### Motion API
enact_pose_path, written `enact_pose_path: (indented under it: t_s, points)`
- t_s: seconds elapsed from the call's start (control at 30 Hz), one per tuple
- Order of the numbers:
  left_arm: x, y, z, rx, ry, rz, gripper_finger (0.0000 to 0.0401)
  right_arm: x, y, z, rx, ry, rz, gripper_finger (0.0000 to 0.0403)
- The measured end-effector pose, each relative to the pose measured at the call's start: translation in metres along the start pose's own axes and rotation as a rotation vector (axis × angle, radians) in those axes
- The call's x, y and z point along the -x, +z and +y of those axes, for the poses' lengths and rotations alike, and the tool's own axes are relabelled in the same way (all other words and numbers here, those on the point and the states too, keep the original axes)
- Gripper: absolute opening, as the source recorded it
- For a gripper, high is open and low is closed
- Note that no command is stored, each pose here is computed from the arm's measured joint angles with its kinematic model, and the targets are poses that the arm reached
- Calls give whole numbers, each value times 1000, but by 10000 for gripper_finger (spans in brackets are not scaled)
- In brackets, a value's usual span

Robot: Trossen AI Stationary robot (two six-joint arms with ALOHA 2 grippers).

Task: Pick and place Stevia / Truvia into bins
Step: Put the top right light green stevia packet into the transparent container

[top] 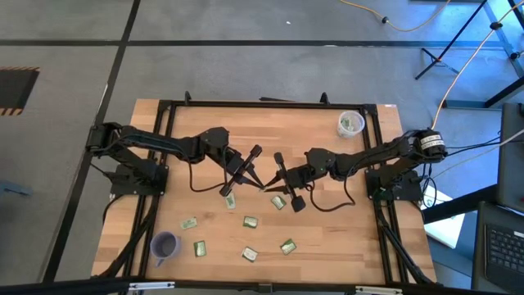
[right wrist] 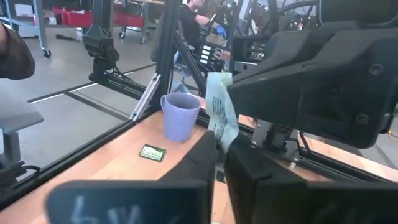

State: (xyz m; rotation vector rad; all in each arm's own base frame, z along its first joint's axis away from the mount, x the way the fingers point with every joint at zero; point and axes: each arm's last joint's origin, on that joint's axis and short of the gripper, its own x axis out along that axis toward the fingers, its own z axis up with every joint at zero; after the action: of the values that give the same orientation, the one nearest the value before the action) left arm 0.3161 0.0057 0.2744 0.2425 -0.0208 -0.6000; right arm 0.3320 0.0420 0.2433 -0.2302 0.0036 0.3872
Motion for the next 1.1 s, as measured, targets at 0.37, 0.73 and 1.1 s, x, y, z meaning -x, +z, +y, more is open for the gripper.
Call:
enact_pose_path:
  t_s: [0.37, 0.73, 1.1]
  points:
    - [4, 3, 2, -6, 15, -5, 51, 0, -2, -1, -34, -33, 29, 5]
    - [47, 13, 10, 101, 227, 191, 106, 49, 23, -12, -169, -451, 301, 3]
    - [56, -10, 6, 286, 478, 487, 100, 164, 45, -68, -507, -1173, 846, 3]
